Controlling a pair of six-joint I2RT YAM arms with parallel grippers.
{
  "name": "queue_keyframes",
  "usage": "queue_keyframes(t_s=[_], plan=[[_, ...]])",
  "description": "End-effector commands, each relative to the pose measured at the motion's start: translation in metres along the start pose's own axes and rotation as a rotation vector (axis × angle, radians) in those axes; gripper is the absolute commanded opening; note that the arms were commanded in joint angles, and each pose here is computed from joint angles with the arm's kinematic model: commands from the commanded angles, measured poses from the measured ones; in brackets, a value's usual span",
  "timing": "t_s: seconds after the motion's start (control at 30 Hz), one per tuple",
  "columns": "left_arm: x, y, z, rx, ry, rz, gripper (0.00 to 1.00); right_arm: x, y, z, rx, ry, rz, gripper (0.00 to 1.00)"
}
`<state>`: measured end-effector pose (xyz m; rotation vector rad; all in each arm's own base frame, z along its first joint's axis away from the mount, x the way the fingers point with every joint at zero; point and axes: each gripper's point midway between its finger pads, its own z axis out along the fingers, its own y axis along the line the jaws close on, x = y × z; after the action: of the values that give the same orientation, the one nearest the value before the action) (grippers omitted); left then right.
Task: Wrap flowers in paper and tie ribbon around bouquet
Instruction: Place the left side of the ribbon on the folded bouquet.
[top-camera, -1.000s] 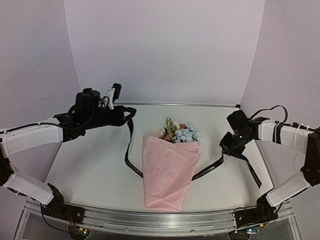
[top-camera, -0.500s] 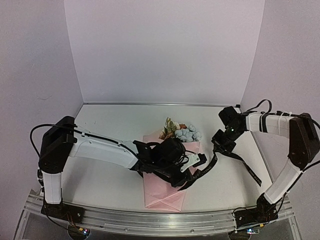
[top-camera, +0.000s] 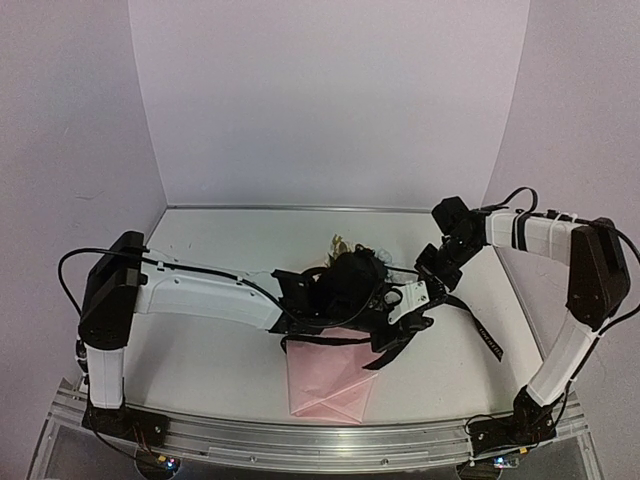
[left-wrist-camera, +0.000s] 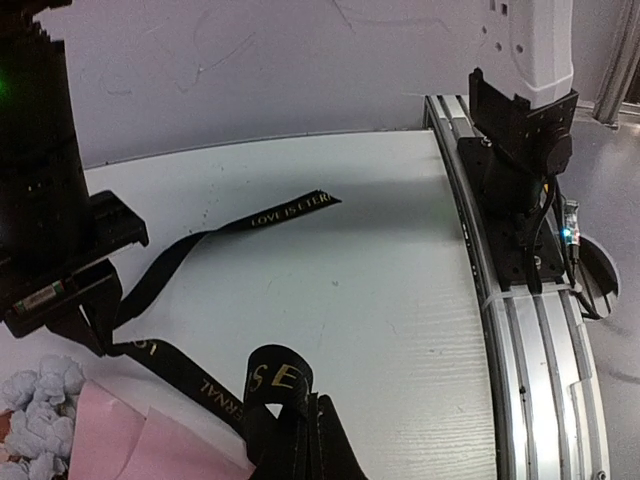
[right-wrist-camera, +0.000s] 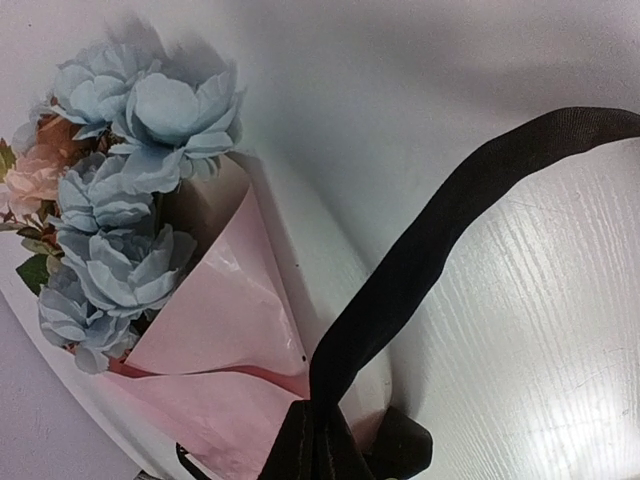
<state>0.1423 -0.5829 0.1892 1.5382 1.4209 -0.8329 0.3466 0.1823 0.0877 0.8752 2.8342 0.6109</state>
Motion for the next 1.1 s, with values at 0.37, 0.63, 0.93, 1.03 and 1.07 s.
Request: queue_keyframes(t_s=[0.37,0.63,0.93,1.03,1.07], plan=[[-0.011,0.003,0.018,0.121,-0.134,-0.02,0.0,0.003,0.017,-0.013,-0.029,0.051,-0.084,0.0],[0.022,0.005,0.046,0.19,-0.026,-0.127,0.01,0.006,0.021,-0.018,-0.035,0.068,-0.128,0.0],[-0.009,0.073,-0.003,0.064,-0.154,-0.365,0.62,0.013,0.031,-0.031,-0.068,0.059,-0.238,0.0],[-0.021,0.085,-0.045,0.035,-0.206,-0.427,0.68,0.017,0.043,-0.036,-0.087,0.045,-0.313,0.0],[-0.018,0.091,-0.059,0.013,-0.22,-0.459,0.68,0.022,0.052,-0.039,-0.102,0.044,-0.352,0.0]])
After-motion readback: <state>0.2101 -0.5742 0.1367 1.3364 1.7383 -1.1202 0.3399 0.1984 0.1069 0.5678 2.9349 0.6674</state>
